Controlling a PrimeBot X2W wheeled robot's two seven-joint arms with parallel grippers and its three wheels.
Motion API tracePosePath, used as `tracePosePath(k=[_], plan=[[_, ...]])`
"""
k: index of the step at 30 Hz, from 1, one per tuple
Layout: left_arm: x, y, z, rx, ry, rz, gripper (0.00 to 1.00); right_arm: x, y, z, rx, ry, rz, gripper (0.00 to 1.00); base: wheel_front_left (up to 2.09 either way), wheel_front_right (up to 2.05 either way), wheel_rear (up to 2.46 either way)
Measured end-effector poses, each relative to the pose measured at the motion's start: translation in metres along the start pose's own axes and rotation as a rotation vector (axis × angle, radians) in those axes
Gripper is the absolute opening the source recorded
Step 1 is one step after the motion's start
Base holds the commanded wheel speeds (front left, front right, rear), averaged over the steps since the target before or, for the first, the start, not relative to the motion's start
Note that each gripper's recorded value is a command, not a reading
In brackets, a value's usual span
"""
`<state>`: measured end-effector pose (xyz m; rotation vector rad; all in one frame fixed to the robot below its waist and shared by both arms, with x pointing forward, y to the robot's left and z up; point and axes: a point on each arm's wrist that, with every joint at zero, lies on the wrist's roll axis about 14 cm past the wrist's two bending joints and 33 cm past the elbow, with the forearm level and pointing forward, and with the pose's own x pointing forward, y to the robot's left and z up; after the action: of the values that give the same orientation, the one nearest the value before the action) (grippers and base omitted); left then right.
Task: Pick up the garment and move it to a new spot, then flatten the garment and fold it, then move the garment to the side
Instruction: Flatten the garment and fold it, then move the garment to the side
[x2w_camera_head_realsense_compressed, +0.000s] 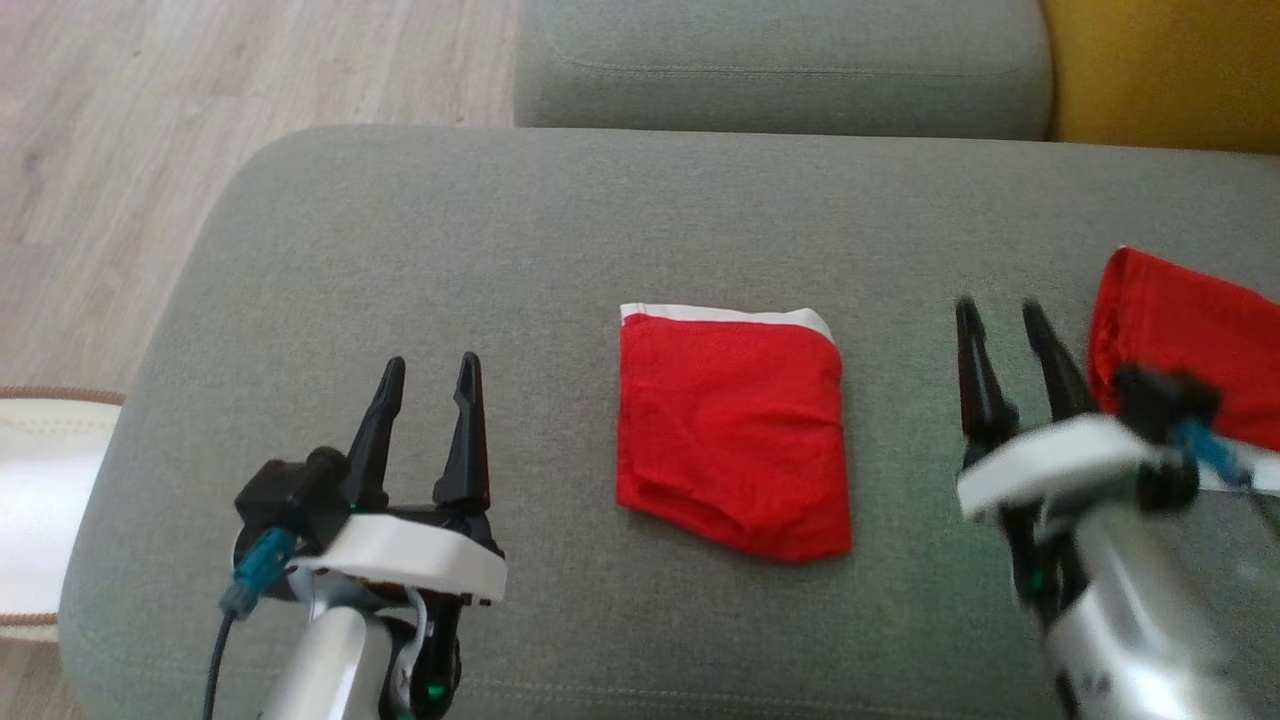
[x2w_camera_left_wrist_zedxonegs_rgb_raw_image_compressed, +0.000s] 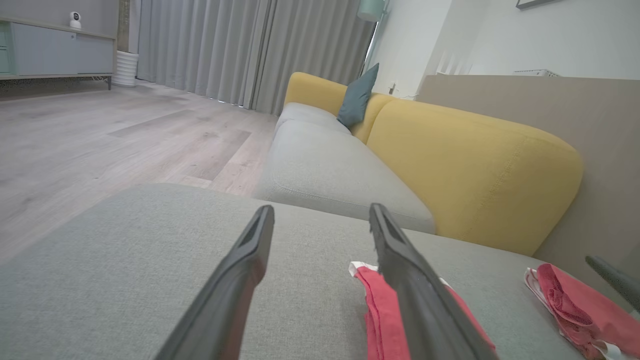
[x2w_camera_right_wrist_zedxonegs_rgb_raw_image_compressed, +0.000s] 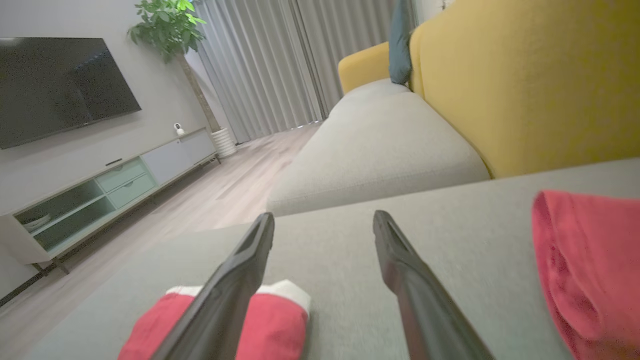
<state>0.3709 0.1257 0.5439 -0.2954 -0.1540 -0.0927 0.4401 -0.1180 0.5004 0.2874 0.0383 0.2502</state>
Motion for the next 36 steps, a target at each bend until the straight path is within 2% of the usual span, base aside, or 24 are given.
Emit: tracePosePath(k=[4,10,14,28,36], plan=[[0.000,-0.005,-0.001,-0.006,0.001,-0.015,1.00,-0.034,-0.005,-0.023,-0.023,0.020,-0.050,1.00,0.00,0.00,0.00],[-0.001,-0.010,-0.002,-0.013,0.002,-0.030,1.00,-0.053,-0.012,-0.014,-0.062,-0.016,-0.088,1.00,0.00,0.00,0.00],[-0.003,-0.010,-0.005,-0.008,0.011,-0.035,1.00,-0.059,-0.010,-0.014,-0.027,-0.015,-0.090,1.00,0.00,0.00,0.00],[-0.002,-0.009,-0.011,-0.012,0.029,-0.036,1.00,-0.054,-0.003,-0.014,-0.014,-0.008,-0.069,1.00,0.00,0.00,0.00],[0.002,-0.003,-0.020,-0.008,0.056,-0.021,1.00,-0.045,0.012,-0.064,0.045,0.159,-0.025,1.00,0.00,0.00,0.00]])
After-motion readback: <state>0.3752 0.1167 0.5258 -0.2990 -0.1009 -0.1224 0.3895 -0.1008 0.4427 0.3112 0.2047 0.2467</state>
